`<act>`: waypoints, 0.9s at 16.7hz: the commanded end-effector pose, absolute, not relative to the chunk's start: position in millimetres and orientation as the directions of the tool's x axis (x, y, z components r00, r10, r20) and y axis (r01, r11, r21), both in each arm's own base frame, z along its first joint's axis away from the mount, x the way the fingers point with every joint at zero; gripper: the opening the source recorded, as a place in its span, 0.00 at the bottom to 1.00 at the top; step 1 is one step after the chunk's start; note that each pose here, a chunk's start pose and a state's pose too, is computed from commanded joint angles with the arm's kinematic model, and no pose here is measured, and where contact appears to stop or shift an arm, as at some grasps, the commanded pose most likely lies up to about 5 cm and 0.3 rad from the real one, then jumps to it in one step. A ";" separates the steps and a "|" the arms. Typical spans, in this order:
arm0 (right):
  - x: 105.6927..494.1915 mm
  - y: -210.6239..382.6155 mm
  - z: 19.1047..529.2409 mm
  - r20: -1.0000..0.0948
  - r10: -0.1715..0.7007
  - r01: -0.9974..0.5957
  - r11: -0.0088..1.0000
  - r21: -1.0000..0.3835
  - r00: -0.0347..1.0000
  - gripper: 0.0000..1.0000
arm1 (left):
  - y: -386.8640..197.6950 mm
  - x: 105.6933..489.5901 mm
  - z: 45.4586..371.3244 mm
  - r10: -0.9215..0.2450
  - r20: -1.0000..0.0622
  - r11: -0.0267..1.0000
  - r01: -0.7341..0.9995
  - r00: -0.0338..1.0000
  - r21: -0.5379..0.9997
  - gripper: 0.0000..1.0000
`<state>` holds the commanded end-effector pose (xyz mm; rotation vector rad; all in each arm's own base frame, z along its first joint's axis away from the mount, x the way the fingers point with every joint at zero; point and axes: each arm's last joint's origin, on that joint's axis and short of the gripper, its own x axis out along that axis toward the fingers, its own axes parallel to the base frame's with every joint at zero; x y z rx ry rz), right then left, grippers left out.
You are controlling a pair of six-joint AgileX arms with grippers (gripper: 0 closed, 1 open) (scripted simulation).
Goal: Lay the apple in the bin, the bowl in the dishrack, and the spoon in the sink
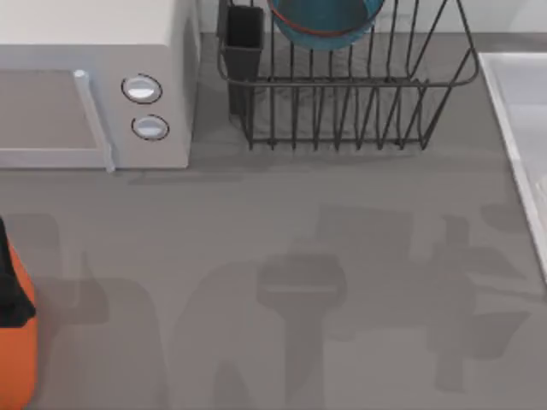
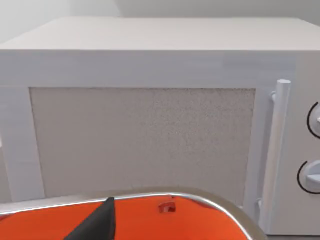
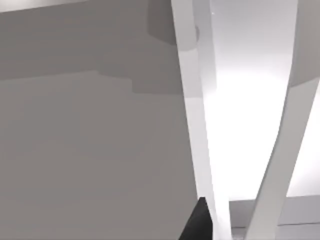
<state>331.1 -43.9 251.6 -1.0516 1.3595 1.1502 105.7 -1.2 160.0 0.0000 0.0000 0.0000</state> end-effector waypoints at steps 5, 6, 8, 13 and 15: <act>425.7 -57.2 253.1 -0.998 -0.008 -0.986 0.159 0.058 -0.060 0.00 | -1.2 105.7 160.0 0.000 0.000 1.000 0.000 1.000 0.000 1.00; 440.0 -59.4 249.5 -0.999 -0.008 -0.986 0.162 0.049 -0.051 0.00 | -1.2 105.7 160.0 0.000 0.000 1.000 0.000 1.000 0.000 1.00; 462.8 -63.3 239.3 -0.999 -0.009 -0.985 0.171 0.033 -0.035 0.00 | -1.2 105.7 160.0 0.000 0.000 1.000 0.000 1.000 0.000 1.00; 492.9 -68.5 209.0 -1.000 -0.010 -0.980 0.200 0.004 -0.006 0.00 | -1.2 105.7 160.0 0.000 0.000 1.000 0.000 1.000 0.000 1.00; 497.2 -69.3 201.8 -1.000 -0.010 -0.978 0.208 -0.003 0.001 0.00 | -1.2 105.7 160.0 0.000 0.000 1.000 0.000 1.000 0.000 1.00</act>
